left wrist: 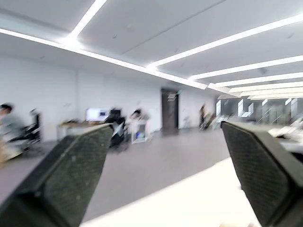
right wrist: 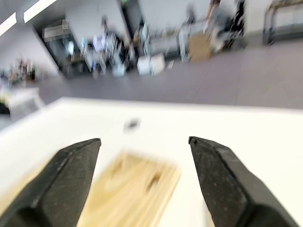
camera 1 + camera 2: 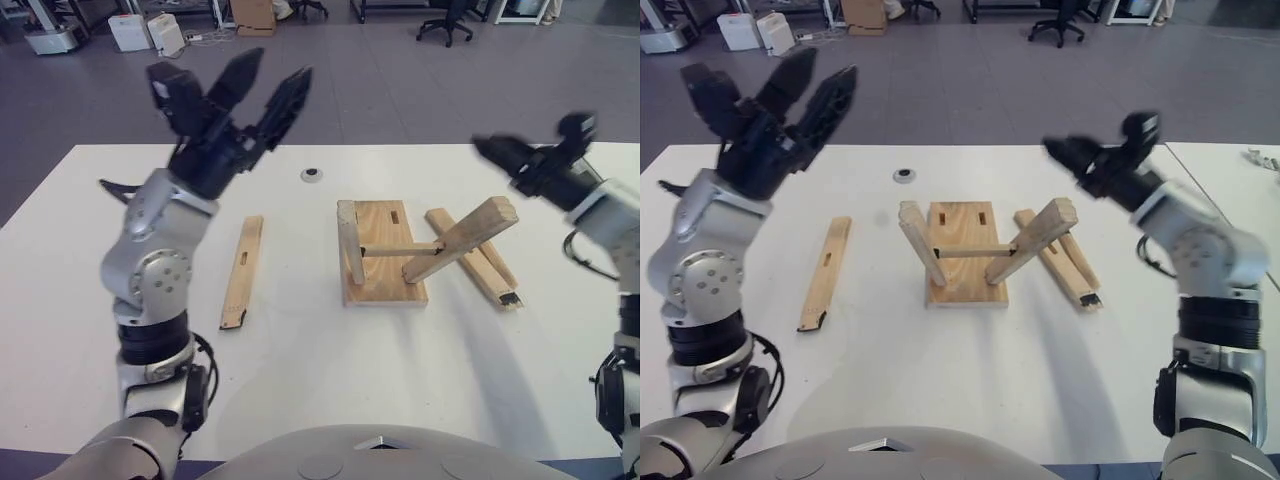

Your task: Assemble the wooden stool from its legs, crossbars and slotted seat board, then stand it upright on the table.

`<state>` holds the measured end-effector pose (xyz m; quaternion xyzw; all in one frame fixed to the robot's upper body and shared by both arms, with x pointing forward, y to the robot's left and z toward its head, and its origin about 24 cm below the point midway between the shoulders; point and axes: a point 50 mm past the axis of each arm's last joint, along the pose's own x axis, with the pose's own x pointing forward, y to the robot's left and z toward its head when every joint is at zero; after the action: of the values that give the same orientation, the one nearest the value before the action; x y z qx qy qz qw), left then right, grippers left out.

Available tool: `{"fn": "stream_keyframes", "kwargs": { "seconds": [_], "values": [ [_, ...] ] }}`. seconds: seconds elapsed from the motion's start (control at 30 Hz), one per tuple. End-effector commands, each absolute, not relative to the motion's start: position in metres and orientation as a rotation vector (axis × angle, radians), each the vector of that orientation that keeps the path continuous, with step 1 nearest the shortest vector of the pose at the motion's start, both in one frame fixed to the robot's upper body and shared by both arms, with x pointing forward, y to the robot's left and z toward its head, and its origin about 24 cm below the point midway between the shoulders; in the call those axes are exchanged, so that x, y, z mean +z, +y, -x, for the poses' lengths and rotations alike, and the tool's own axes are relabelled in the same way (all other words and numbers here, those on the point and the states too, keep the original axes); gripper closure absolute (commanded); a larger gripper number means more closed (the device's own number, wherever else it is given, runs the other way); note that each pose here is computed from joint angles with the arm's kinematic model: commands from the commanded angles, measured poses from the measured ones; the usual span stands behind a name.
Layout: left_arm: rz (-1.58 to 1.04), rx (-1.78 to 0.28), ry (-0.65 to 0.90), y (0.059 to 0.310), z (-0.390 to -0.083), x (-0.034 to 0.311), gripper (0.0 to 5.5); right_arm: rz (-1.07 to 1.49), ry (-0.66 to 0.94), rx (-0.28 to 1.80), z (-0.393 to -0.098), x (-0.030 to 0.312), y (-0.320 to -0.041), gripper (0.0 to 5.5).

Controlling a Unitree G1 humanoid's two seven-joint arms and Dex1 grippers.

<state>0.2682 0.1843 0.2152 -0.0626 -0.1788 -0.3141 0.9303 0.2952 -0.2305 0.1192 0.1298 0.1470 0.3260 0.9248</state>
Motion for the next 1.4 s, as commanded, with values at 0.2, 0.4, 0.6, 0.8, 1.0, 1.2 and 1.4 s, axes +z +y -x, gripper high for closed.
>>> {"fn": "stream_keyframes", "kwargs": {
  "seconds": [0.2, 0.4, 0.6, 0.8, 1.0, 1.2, 1.4],
  "values": [
    [-0.502, -0.967, 0.352, 0.211, -0.19, 0.093, 1.3, -0.24, 0.442, 1.089, -0.211, 0.086, -0.136, 2.03],
    [-0.648, -1.131, 0.396, 0.191, -0.187, 0.086, 1.3, 0.077, 0.379, 0.675, -0.304, 0.09, -0.191, 2.03],
    [-0.826, -1.163, 0.373, 0.165, -0.201, 0.054, 1.3, 0.498, 0.563, 0.845, -0.284, 0.038, -0.219, 2.03],
    [-0.775, -0.81, 0.299, 0.162, -0.263, 0.045, 1.3, 0.458, 0.532, 0.924, -0.244, 0.055, -0.225, 2.03],
    [-0.704, -0.598, 0.22, 0.21, -0.302, 0.068, 1.3, 0.568, 0.383, 0.67, -0.278, 0.107, -0.25, 2.03],
    [-0.561, -0.832, 0.181, 0.211, -0.238, 0.089, 1.3, 0.469, 0.319, 0.688, -0.316, 0.092, -0.221, 2.03],
    [-0.613, -1.028, 0.359, 0.181, -0.208, 0.066, 1.3, 0.543, 0.434, 0.872, -0.331, 0.051, -0.181, 2.03]
  ]
}}
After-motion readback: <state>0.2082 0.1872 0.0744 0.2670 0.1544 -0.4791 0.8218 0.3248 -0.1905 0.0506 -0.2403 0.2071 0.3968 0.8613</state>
